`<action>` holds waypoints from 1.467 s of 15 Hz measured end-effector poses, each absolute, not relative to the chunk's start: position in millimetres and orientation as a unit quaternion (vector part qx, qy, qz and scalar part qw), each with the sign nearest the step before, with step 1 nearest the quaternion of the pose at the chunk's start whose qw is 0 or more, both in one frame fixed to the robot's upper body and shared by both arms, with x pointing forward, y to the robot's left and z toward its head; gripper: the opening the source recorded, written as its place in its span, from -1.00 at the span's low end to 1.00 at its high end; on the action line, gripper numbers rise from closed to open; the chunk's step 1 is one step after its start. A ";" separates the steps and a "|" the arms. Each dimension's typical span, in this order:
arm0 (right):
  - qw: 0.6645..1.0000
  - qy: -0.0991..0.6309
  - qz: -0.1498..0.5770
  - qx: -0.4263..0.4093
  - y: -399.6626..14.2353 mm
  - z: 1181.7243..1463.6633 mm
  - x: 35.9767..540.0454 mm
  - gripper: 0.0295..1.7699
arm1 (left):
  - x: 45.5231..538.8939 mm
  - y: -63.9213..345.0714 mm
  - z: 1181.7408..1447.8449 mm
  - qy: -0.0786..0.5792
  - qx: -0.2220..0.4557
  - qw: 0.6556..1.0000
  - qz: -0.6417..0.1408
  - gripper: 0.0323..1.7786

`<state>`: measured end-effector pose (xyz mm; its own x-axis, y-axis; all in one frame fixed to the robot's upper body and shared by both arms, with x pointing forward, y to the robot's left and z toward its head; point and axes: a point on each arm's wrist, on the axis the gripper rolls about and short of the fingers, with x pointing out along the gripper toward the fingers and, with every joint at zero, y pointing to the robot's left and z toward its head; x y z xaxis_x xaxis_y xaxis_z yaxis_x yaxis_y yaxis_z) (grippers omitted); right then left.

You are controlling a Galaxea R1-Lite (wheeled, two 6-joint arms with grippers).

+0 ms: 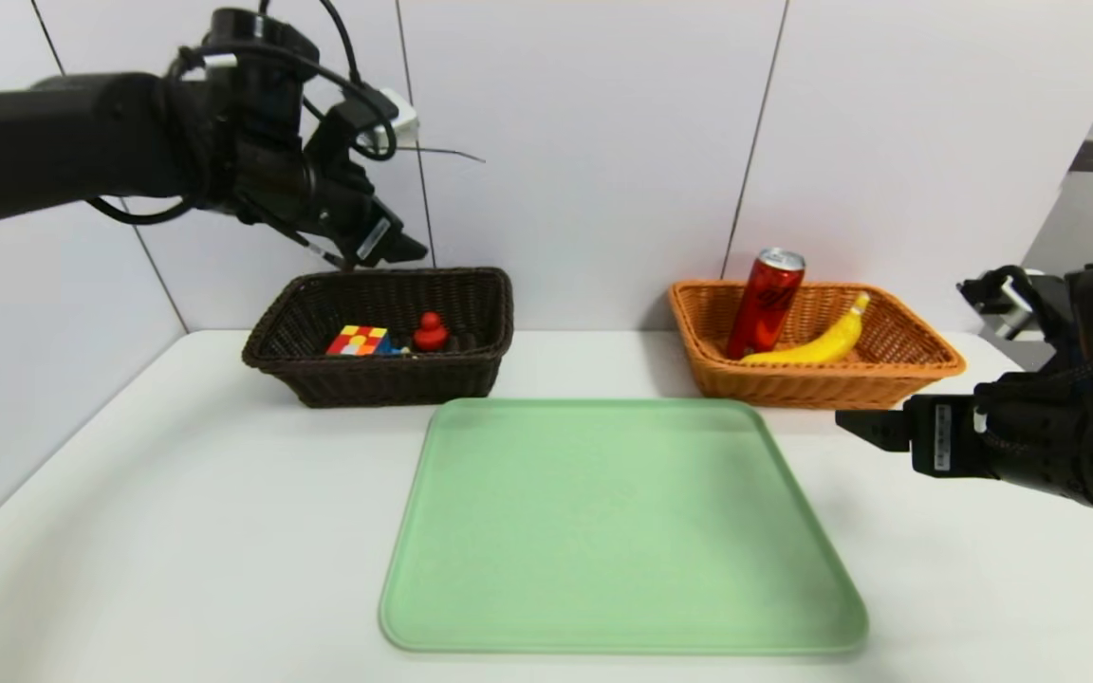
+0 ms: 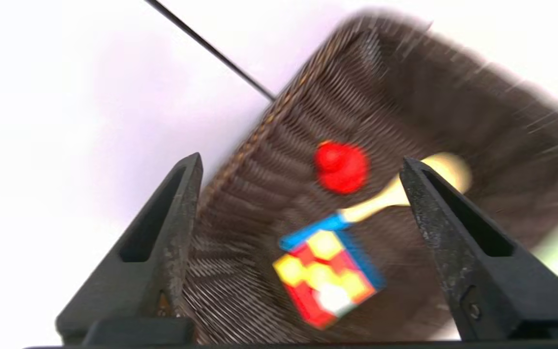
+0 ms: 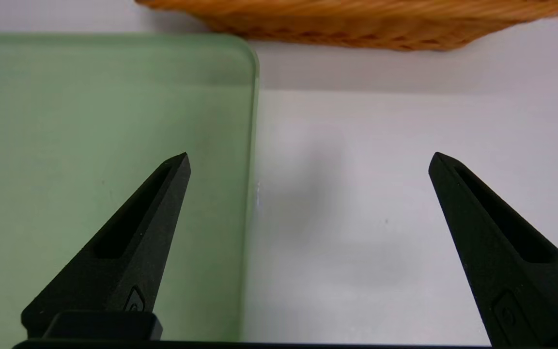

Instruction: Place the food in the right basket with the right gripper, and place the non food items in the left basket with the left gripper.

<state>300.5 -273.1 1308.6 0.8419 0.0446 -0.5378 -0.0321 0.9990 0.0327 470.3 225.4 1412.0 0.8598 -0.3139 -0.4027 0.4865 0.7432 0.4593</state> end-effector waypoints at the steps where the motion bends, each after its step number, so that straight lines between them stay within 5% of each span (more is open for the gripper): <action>1: 0.963 0.269 0.024 0.016 -272.5 1315.7 302.5 0.92 | 452.2 221.2 1426.3 0.160 0.235 0.937 -0.204 0.66; 6: 0.968 0.235 0.080 -0.027 -271.8 1335.6 304.4 0.92 | 345.3 236.9 1479.4 0.227 -0.027 0.960 -0.159 0.78; 11: 0.979 0.195 0.009 -0.055 -310.0 1348.6 299.7 0.92 | 250.5 285.5 1503.1 0.175 -0.038 0.981 -0.071 0.85; 15: 0.979 0.195 -0.049 -0.042 -336.0 1331.9 254.1 0.92 | 196.9 318.5 1484.4 0.165 -0.046 0.985 0.021 0.87; 22: 0.992 0.100 -0.065 -0.027 -340.6 1301.9 145.3 0.92 | 63.1 342.3 1415.1 0.072 -0.034 0.996 0.042 0.89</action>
<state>145.3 -340.6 1301.9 0.9715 -0.1347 -0.1952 0.1238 0.9901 -0.0669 63.1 342.3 1415.1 0.9860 0.0785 -0.1471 -0.0882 0.9942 -0.0610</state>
